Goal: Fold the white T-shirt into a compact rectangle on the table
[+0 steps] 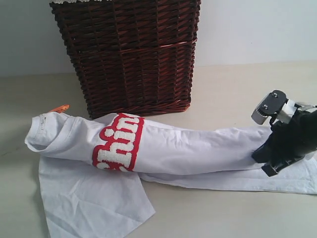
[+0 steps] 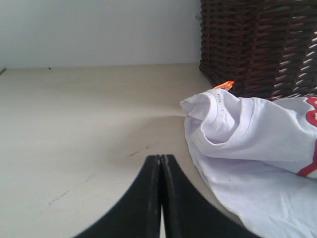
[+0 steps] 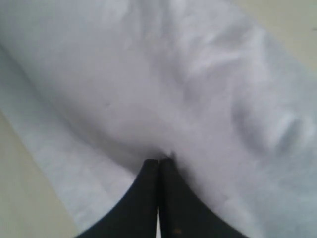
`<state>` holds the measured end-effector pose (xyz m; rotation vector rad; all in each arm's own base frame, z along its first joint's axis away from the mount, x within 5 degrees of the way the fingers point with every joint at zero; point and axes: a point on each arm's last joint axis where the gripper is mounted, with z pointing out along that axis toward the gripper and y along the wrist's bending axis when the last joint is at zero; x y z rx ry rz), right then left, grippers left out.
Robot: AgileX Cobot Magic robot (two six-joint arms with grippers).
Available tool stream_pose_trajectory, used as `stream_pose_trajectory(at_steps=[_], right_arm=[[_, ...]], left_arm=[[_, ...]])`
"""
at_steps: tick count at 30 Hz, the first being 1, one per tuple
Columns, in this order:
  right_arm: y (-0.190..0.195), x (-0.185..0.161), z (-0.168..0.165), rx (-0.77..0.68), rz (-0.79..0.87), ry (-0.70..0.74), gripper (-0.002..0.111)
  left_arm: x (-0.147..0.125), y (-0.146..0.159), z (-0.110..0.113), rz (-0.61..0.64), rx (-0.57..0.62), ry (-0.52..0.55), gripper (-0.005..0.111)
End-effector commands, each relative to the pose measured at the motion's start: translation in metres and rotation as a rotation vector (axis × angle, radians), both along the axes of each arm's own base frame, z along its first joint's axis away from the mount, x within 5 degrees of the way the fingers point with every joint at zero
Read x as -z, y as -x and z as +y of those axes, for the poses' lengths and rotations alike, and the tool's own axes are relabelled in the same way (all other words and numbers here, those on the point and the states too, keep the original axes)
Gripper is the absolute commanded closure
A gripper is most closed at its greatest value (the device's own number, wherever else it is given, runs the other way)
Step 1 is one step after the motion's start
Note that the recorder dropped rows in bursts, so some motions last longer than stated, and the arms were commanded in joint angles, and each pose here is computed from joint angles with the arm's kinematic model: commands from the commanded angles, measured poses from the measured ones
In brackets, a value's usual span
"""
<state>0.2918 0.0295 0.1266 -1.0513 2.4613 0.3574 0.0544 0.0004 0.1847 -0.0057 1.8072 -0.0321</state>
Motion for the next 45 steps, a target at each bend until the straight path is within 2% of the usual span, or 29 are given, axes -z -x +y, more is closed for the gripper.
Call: stream_pose_trajectory(at_steps=[1,8,10,14,17,20,28,37,41,45], right_arm=[[-0.020,0.004,-0.003,0.040,-0.049,0.021,0.108],[-0.032,-0.004,0.002,0.109,-0.051,-0.071,0.108],[-0.025,-0.012,0.009,0.033,-0.021,-0.132,0.108],[-0.001,-0.027,0.021,-0.254,0.069,-0.219,0.108],[0.007,-0.019,0.024,-0.373,0.127,-0.112,0.108],[0.008,-0.004,0.024,-0.420,0.169,-0.013,0.108],[-0.012,0.019,0.021,-0.266,0.070,0.056,0.108],[-0.024,0.020,0.023,-0.173,-0.016,0.024,0.108],[-0.023,0.030,0.022,-0.183,0.014,0.029,0.108],[-0.013,0.039,0.024,-0.283,0.102,0.019,0.108]], left_arm=[[-0.001,0.000,0.000,-0.017,-0.001,-0.005,0.107],[-0.001,0.000,0.000,-0.017,-0.001,-0.005,0.107],[-0.001,0.000,0.000,-0.017,-0.001,-0.005,0.107],[-0.001,0.000,0.000,-0.017,-0.001,-0.005,0.107],[-0.001,0.000,0.000,-0.017,-0.001,-0.005,0.107],[-0.001,0.000,0.000,-0.017,-0.001,-0.005,0.107],[-0.001,0.000,0.000,-0.017,-0.001,-0.005,0.107],[-0.001,0.000,0.000,-0.017,-0.001,-0.005,0.107],[-0.001,0.000,0.000,-0.017,-0.001,-0.005,0.107],[-0.001,0.000,0.000,-0.017,-0.001,-0.005,0.107]])
